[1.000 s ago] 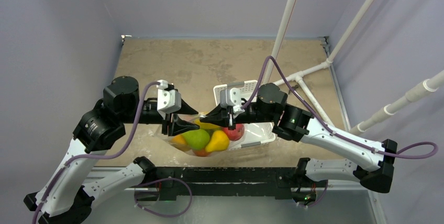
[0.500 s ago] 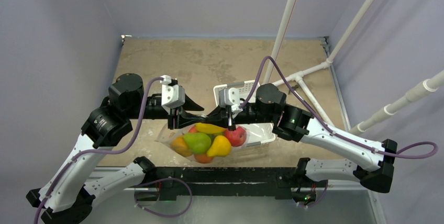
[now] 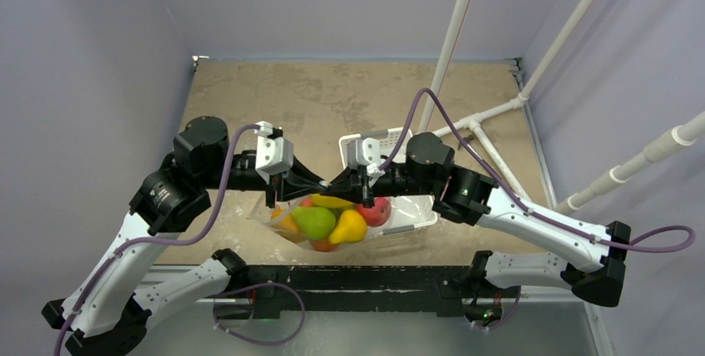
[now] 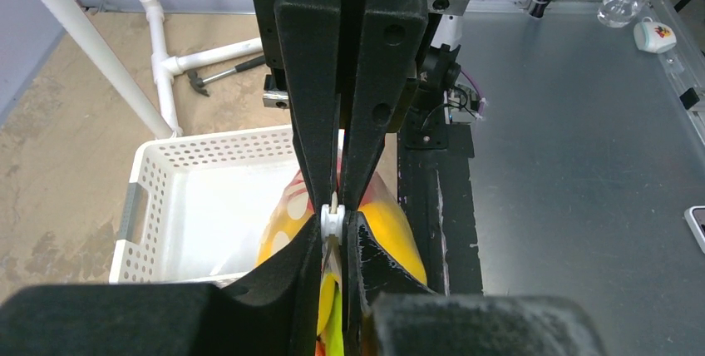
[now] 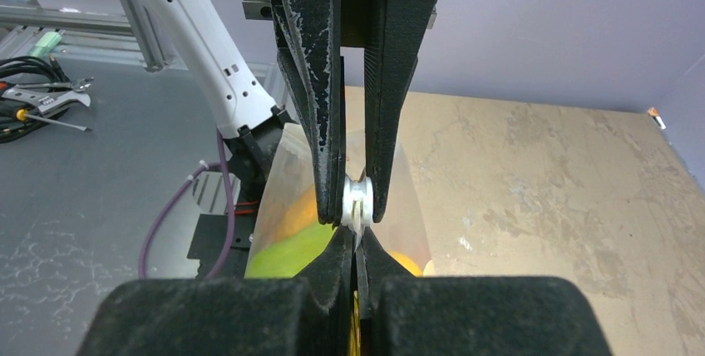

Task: Place the food in the zip-top bag and seal the zipper
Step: Zip the zipper food storage bag.

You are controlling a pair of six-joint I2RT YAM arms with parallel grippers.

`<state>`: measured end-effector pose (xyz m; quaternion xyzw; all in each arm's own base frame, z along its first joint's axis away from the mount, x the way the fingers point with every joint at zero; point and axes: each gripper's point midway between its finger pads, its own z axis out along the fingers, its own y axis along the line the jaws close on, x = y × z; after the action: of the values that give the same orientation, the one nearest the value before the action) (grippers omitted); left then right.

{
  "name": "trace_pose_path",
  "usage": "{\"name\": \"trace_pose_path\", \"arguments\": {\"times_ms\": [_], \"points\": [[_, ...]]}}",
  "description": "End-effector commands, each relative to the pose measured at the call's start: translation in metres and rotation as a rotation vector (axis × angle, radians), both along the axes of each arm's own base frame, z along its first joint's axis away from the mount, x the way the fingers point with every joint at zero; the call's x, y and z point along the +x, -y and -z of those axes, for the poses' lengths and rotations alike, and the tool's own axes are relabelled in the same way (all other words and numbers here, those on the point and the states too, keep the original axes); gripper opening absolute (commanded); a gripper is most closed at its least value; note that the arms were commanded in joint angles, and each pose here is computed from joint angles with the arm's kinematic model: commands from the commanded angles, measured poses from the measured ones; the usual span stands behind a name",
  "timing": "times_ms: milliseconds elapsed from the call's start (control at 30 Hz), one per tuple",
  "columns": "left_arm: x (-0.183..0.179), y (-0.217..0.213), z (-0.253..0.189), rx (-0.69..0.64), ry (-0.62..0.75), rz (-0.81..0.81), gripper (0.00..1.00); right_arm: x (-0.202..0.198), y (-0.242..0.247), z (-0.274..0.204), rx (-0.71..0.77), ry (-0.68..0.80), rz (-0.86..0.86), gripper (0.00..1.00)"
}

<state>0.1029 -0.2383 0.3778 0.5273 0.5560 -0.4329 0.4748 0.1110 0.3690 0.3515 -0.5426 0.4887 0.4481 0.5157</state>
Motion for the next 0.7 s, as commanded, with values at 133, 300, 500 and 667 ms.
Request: {"name": "trace_pose_path", "arguments": {"times_ms": [133, 300, 500, 667], "points": [[0.000, -0.004, 0.017, 0.052, -0.011, -0.009, 0.00, 0.001, 0.016, -0.070, 0.203, 0.042, 0.068, 0.00], [0.002, -0.008, 0.029, 0.086, -0.033, -0.039, 0.00, 0.007, 0.024, -0.084, 0.243, 0.056, 0.121, 0.00], [0.006, -0.015, 0.040, 0.130, -0.043, -0.086, 0.00, 0.008, 0.029, -0.086, 0.255, 0.043, 0.141, 0.00], [0.010, -0.020, 0.041, 0.144, -0.035, -0.125, 0.00, 0.010, 0.030, -0.087, 0.257, 0.043, 0.155, 0.00]]}}
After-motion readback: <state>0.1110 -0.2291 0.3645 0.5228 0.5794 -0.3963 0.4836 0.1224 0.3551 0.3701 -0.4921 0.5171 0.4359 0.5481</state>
